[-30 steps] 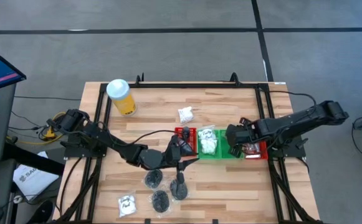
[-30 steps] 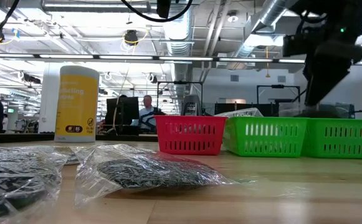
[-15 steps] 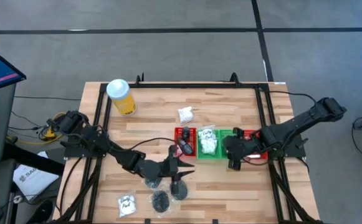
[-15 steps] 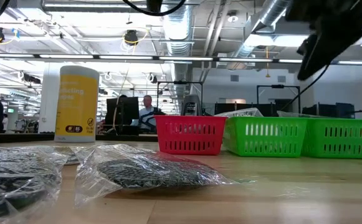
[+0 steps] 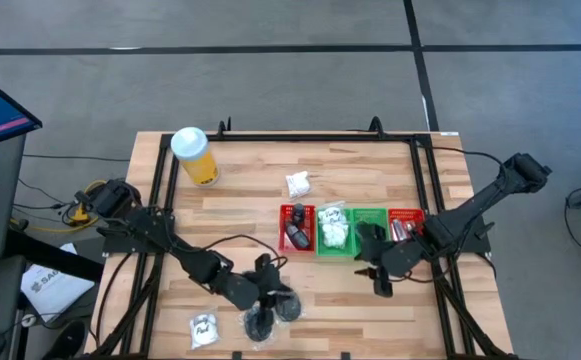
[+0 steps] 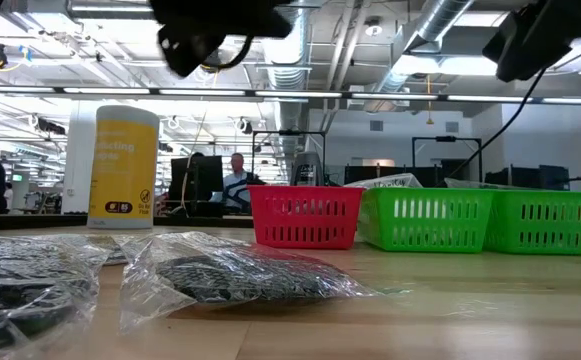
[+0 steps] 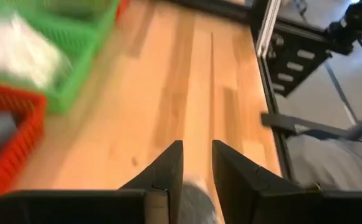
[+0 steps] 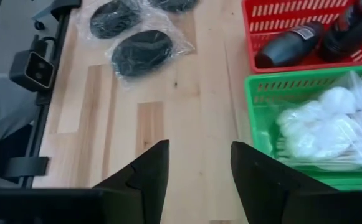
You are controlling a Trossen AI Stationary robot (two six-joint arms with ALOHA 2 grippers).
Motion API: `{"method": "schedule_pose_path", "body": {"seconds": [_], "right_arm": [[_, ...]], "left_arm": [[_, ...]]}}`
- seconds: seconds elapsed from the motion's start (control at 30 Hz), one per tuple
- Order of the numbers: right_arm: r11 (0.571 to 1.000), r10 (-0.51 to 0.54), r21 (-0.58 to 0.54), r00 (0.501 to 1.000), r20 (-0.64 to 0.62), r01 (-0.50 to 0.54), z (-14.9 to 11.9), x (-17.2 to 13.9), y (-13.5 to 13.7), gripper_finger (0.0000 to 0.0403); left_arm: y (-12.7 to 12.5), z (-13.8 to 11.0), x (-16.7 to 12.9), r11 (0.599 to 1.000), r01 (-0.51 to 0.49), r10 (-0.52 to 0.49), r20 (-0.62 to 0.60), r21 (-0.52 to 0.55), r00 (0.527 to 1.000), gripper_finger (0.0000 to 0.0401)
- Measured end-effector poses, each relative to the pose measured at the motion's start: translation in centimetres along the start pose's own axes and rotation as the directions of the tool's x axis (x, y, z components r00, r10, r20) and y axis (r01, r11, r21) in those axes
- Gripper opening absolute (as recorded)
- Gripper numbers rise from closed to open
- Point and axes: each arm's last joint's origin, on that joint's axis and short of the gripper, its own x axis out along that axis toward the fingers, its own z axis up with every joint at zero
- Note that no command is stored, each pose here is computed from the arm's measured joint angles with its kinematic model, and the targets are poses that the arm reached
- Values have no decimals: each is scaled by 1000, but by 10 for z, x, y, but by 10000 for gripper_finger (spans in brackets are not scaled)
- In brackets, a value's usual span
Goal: Pick & Place Travel size toiletries
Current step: Put the black hairbrush into the right green bin
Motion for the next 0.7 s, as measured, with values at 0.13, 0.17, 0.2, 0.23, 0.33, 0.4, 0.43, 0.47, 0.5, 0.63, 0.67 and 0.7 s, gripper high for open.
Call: {"method": "schedule_pose_path", "body": {"seconds": [0.13,0.17,0.2,0.23,0.33,0.4,0.43,0.47,0.5,0.63,0.67,0.7], "right_arm": [[1000,9,-2,1000,7,-9,0,0,2,157],[1000,9,-2,1000,7,-9,0,0,2,156],[1000,9,-1,1000,7,-9,0,0,2,155],[1000,9,-2,1000,7,-9,0,0,2,154],[1000,8,-2,1000,6,-8,0,0,2,152],[1000,8,-2,1000,6,-8,0,0,2,150],[1000,8,-5,1000,6,-8,0,0,2,149],[1000,8,-5,1000,6,-8,0,0,2,149],[1000,8,-5,1000,6,-8,0,0,2,148],[1000,8,-7,1000,6,-8,0,0,2,145],[1000,8,-10,1000,6,-8,0,0,2,144],[1000,8,-12,1000,6,-8,0,0,2,144]], "left_arm": [[5,-13,1,995,37,-44,-75,-97,996,77],[7,-17,2,992,37,-48,-91,-122,995,77],[10,-21,2,988,36,-53,-110,-150,993,77],[12,-25,2,984,30,-53,-127,-174,990,77],[21,-39,3,978,-4,-32,-168,-208,985,77],[27,-45,4,972,-30,-14,-186,-231,983,77],[30,-48,4,969,-42,-6,-193,-245,981,77],[34,-50,4,963,-55,2,-200,-262,980,77],[37,-52,5,957,-68,8,-208,-281,978,77],[49,-58,7,939,-98,15,-245,-331,970,77],[50,-58,8,934,-100,12,-248,-343,969,77],[52,-58,8,932,-102,13,-250,-347,968,77]]}}
